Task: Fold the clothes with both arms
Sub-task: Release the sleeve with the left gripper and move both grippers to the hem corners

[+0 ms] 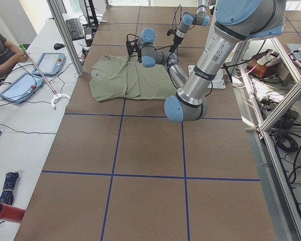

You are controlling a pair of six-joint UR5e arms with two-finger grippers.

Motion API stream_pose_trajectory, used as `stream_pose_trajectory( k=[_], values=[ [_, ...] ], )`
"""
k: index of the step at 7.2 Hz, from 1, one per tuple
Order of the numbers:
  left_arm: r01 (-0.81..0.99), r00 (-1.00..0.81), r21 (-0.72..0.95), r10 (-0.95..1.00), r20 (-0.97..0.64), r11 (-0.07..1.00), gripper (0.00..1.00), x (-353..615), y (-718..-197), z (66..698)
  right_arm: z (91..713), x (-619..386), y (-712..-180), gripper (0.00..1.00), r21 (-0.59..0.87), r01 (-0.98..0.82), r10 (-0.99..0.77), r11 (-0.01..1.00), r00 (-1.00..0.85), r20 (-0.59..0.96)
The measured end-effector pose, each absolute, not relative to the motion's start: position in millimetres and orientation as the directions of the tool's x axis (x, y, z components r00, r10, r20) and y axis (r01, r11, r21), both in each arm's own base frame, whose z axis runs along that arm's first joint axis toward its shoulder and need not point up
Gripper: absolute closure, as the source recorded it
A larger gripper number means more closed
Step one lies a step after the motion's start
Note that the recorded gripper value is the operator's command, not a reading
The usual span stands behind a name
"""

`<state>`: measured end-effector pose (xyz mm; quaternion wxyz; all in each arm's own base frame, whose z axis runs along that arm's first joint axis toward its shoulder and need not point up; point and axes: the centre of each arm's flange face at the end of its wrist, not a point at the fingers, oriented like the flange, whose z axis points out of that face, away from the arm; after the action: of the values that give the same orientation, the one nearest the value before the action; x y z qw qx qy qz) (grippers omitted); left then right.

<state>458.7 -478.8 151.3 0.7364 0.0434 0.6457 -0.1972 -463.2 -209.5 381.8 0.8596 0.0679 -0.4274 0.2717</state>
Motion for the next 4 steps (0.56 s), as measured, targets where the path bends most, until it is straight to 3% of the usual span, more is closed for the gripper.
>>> stream_pose_trajectory(
  k=[4],
  values=[
    [0.348, 0.089, -0.189, -0.233, -0.968, 0.918, 0.11, 459.7, -479.7, 152.9, 393.6, -459.7, -204.3, 0.24, -0.115, -0.525, 0.417, 0.843, 0.503, 0.757]
  ],
)
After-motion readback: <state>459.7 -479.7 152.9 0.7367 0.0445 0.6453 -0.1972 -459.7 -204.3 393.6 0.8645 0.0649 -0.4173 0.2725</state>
